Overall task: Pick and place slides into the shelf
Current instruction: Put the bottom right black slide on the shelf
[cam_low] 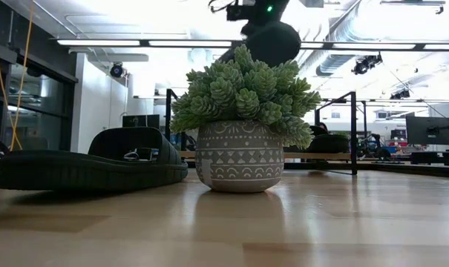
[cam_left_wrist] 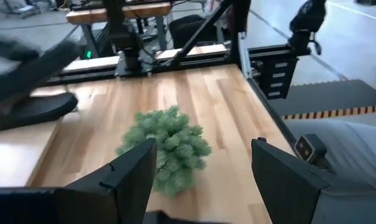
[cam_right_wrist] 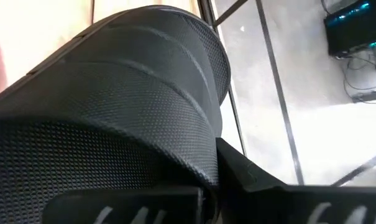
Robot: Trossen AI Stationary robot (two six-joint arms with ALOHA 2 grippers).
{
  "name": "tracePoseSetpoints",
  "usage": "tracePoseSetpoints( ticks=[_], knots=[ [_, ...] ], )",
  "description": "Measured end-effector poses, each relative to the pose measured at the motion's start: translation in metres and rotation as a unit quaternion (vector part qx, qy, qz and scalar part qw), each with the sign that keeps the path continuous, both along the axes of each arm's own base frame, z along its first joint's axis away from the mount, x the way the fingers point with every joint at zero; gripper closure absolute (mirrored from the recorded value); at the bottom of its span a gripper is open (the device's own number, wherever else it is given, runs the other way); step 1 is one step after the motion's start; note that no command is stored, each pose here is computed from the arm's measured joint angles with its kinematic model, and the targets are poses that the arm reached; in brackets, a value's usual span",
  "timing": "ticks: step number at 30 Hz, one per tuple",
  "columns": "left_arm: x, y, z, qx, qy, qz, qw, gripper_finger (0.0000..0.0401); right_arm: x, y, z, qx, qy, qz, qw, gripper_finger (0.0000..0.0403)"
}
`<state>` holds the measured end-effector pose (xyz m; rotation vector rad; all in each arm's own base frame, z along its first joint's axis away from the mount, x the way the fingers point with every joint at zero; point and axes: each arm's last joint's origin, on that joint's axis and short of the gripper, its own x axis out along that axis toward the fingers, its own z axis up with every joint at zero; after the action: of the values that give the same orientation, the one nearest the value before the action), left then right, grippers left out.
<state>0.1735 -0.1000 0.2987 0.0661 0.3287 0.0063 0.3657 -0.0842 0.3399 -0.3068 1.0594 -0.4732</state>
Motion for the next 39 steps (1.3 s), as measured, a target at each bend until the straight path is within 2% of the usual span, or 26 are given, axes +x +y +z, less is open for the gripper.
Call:
tracePoseSetpoints(
  ticks=[6,12,23,28,32,37,39],
  knots=[
    [-0.010,0.009,-0.001,0.010,0.006,0.047,0.999,0.0155,-0.020,0.006,0.022,0.040,-0.029,0.019,0.999,0.0403],
    [-0.019,0.017,0.000,-0.001,0.006,0.081,0.997,0.0155,-0.046,0.019,0.044,0.054,-0.040,0.021,0.998,0.0403],
    [-0.025,0.021,-0.002,0.003,0.018,0.094,0.995,0.0155,-0.086,0.056,0.079,0.064,-0.086,0.050,0.993,0.0403],
    [-0.026,0.023,-0.003,0.009,0.025,0.099,0.995,0.0155,-0.102,0.069,0.065,0.046,-0.089,0.061,0.993,0.0403],
    [-0.029,0.026,-0.003,0.010,0.022,0.117,0.993,0.0155,-0.128,0.068,0.045,0.015,-0.144,0.059,0.988,0.0403],
    [-0.033,0.029,0.001,0.010,0.004,0.139,0.990,0.0155,-0.154,0.063,0.029,-0.072,-0.238,0.011,0.969,0.0403],
    [-0.033,0.030,0.002,0.014,-0.001,0.151,0.988,0.0155,-0.157,0.061,0.020,-0.109,-0.236,0.001,0.966,0.0403]
  ],
)
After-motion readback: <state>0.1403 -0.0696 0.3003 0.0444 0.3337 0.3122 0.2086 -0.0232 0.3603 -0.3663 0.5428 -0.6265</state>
